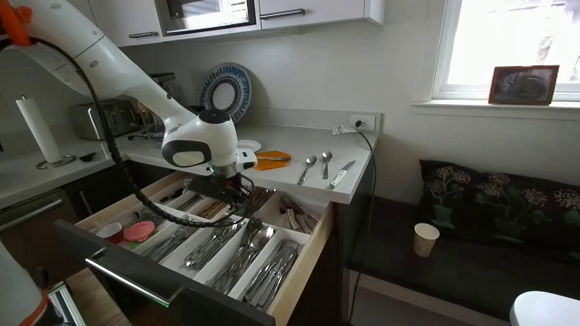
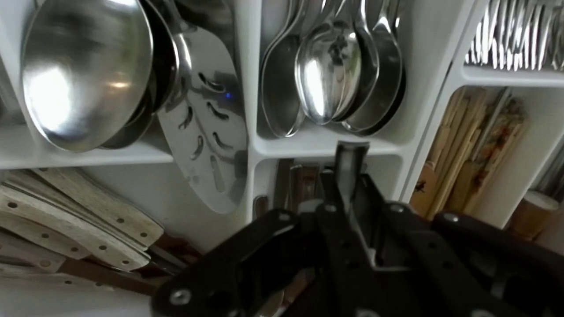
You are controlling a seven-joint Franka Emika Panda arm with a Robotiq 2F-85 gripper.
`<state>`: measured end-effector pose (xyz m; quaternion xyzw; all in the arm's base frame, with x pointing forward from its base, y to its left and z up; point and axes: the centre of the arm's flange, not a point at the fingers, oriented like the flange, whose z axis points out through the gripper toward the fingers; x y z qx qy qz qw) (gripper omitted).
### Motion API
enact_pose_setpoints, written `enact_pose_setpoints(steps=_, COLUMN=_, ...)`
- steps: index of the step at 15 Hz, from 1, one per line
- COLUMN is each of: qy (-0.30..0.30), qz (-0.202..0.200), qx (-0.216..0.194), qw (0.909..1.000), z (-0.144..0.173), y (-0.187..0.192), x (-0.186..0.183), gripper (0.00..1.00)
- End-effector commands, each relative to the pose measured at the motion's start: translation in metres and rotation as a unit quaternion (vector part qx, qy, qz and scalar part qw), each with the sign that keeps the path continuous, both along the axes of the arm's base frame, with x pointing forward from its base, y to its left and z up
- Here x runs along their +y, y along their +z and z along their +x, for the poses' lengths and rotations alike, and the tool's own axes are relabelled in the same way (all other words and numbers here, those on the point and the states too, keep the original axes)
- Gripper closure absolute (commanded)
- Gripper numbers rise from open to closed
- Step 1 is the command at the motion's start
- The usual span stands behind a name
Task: Pick up the silver spoon from the orange lunch box lid from and put it in the open drawer
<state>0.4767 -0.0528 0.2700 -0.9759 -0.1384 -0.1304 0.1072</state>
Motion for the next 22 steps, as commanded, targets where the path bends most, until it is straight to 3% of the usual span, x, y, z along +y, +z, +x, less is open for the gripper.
enact_pose_setpoints(steps=1, qy=-0.001, qz=0.0, qx=-0.001, qw=1.0, z=0.002, y=-0.002, x=0.002, gripper=0.85)
enact_pose_setpoints(steps=6, qy=-0.003, qz=0.0, qx=-0.001, qw=1.0, z=0.003, y=-0.003, x=0.002, gripper=0.85)
enact_pose_setpoints(steps=7, qy=-0.003, qz=0.0, qx=-0.001, qw=1.0, z=0.003, y=-0.003, x=0.002, gripper=0.96)
enact_pose_setpoints(steps=22, qy=-0.033, qz=-0.056, qx=-0.056, qw=0.9963, z=0.046, y=-0.049, x=0.034, gripper=0.96)
